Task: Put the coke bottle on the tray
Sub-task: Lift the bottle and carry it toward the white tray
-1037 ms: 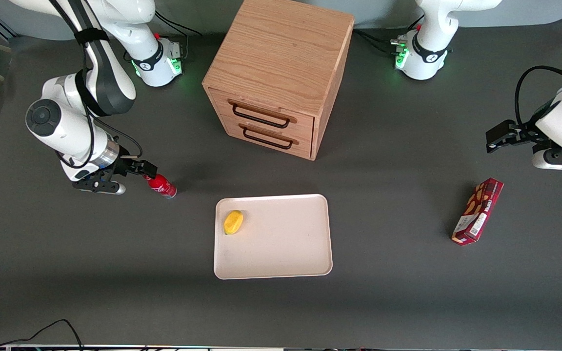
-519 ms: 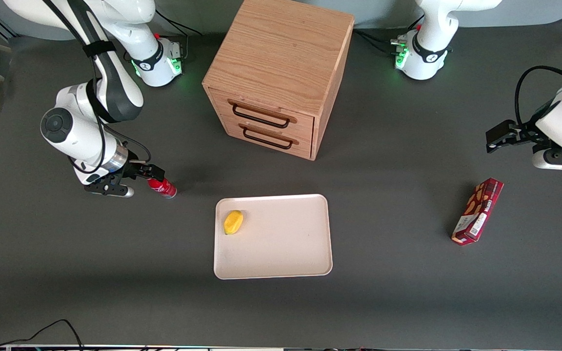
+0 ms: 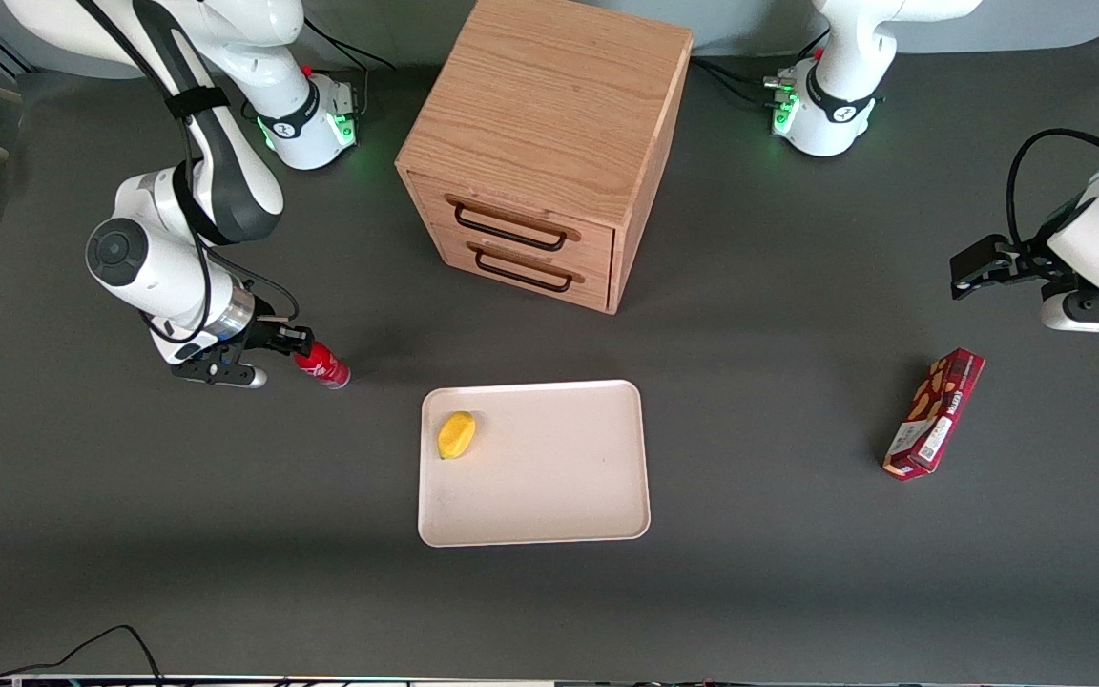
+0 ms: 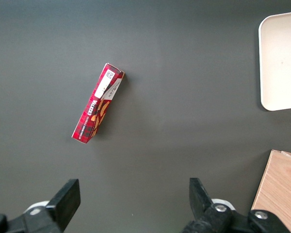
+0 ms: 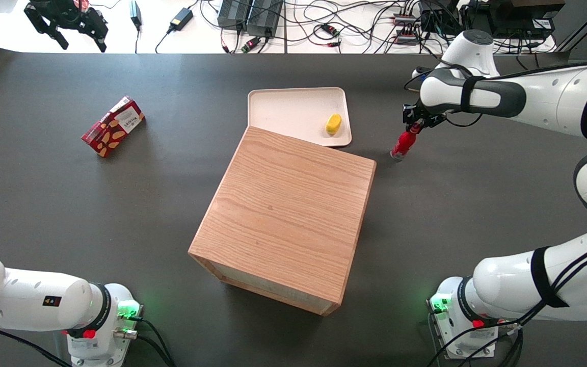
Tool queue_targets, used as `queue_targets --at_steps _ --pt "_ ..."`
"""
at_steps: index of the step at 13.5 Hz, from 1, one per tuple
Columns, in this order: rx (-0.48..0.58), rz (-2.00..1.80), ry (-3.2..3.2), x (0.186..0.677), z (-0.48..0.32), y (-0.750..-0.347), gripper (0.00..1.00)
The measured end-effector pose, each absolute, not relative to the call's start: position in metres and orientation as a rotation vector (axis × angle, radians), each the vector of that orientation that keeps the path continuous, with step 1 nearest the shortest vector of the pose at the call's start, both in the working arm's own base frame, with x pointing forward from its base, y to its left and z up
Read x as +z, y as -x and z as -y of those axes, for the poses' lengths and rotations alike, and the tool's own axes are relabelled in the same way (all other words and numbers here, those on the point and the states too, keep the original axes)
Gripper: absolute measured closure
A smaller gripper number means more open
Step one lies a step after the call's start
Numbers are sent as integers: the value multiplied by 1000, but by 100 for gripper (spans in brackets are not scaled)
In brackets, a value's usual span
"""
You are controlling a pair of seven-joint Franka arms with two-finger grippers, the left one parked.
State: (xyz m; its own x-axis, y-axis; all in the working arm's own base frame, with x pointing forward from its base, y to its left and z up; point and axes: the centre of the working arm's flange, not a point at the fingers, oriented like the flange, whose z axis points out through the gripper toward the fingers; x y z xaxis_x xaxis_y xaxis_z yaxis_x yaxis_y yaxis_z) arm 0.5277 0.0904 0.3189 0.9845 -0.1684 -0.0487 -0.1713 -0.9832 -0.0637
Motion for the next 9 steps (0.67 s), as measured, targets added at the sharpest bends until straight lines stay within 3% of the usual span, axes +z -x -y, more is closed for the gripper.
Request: queue_targets --at_steps 3,5,9 --pt "62 -234 3061 322 -100 -528 67" --pt "48 -215 3060 350 -108 -540 67" --pt "-99 -173 3031 496 -123 -585 67"
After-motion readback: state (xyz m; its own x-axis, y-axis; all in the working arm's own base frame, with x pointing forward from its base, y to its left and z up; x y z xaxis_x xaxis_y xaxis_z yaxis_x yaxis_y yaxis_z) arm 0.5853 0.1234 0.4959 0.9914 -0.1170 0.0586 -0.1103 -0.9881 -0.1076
